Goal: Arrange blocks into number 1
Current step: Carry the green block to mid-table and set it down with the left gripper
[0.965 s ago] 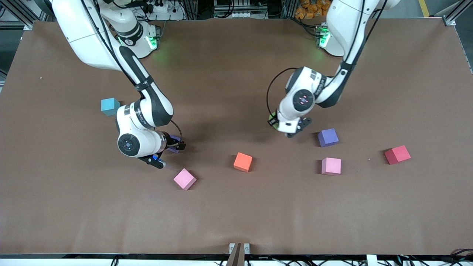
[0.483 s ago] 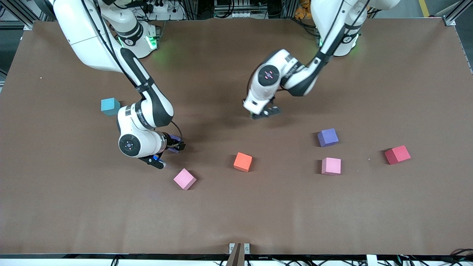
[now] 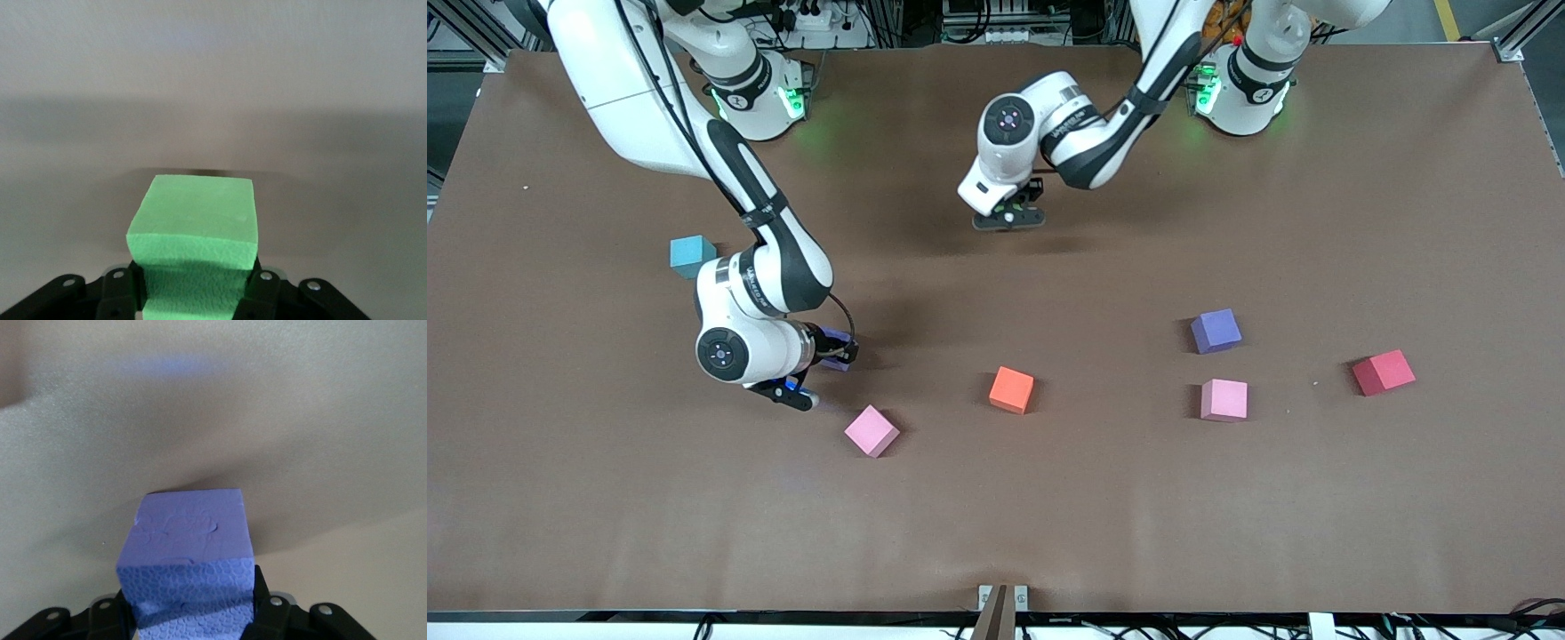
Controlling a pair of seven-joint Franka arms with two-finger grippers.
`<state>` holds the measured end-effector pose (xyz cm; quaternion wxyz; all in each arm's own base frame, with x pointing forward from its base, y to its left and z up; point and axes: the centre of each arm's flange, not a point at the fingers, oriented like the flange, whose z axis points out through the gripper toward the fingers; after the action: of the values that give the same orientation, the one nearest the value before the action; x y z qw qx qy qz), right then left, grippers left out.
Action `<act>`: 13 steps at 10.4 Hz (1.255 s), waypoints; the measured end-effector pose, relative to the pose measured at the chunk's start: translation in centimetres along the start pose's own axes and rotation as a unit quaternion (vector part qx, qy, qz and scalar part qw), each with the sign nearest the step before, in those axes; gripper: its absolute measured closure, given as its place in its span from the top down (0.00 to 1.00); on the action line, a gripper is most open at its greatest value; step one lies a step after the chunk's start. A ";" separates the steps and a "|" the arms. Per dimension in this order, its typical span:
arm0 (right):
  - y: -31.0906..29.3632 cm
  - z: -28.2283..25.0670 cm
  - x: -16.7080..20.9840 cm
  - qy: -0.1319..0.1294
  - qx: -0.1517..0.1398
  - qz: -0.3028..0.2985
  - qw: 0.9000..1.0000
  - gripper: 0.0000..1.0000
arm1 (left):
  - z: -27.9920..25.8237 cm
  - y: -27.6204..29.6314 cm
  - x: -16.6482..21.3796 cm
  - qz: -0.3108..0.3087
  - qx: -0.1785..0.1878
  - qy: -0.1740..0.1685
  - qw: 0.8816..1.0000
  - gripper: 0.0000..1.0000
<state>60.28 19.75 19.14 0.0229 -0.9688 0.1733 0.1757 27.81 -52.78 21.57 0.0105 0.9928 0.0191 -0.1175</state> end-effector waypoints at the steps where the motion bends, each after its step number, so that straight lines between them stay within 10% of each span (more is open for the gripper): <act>1: -0.2 -0.5 -0.2 0.004 0.002 -0.005 1.000 0.66 | 1.1 0.5 -1.3 0.011 0.008 -0.005 1.000 0.55; 5: -2.6 -3.4 -2.3 0.026 0.011 -0.030 0.999 0.66 | 2.5 1.7 -3.1 0.029 0.014 -0.011 0.999 0.56; 7: -3.4 -4.0 -3.1 0.031 0.012 -0.038 0.999 0.66 | 2.7 1.5 -2.0 0.019 0.014 -0.010 1.000 0.81; 9: -3.5 -4.0 -3.2 0.030 0.011 -0.039 0.999 0.66 | 0.7 0.5 1.6 -0.012 0.003 0.001 1.000 1.00; 13: -7.2 -3.9 -6.6 0.038 0.006 -0.072 0.997 0.66 | -10.9 -8.4 13.2 -0.129 -0.006 0.035 0.991 1.00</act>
<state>58.24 28.30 24.97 0.0351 -0.9846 0.1048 0.1352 42.80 -43.60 28.96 0.0001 0.9856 0.1477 -0.0828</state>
